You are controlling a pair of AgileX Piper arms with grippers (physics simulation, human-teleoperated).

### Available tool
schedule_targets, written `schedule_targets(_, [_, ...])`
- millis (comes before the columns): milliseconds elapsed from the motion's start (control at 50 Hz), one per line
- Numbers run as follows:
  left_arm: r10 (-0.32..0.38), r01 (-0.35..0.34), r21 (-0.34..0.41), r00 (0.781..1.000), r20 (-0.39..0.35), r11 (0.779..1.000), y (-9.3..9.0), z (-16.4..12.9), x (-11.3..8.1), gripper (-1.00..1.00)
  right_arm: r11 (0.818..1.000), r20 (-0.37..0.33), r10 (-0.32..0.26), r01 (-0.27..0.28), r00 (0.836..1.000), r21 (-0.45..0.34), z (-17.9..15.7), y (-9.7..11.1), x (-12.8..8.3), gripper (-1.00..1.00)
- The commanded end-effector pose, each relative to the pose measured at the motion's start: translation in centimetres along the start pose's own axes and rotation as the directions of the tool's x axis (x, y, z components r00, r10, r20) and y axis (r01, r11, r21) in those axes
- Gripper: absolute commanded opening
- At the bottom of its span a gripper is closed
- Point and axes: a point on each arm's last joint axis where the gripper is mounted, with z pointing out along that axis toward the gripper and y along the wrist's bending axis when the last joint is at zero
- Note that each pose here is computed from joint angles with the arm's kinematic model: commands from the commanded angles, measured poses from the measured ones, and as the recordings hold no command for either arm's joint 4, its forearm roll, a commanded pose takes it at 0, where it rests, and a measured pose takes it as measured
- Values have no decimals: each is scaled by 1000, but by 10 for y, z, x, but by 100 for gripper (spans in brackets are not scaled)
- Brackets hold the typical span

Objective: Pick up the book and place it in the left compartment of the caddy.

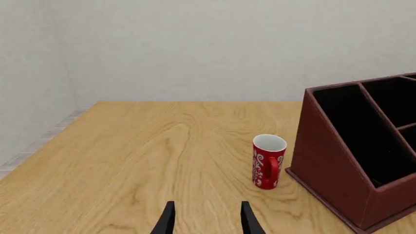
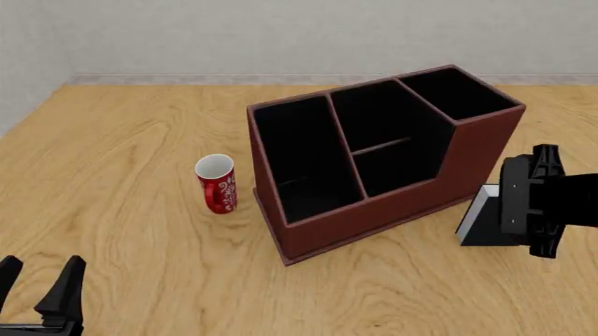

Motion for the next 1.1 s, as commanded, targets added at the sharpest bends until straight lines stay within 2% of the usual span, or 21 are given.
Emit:
schedule_targets(20, [0, 0, 0, 1000, 0, 1000, 0, 0, 0, 100, 1000, -14, -11, 11, 1000, -10, 11, -6, 5, 100])
schedule_targets(360, [0, 0, 0, 1000, 0, 1000, 0, 0, 0, 100, 999, -2, -15, 14, 1000, -40, 37, -5, 0, 100])
schedule_targets(820, [0, 0, 0, 1000, 0, 1000, 0, 0, 0, 100, 997, -16, 15, -16, 1000, -80, 62, 0, 5, 100])
schedule_targets(1100, [0, 0, 0, 1000, 0, 1000, 0, 0, 0, 100, 993, -12, 47, -48, 999, -107, 67, 1, 1, 100])
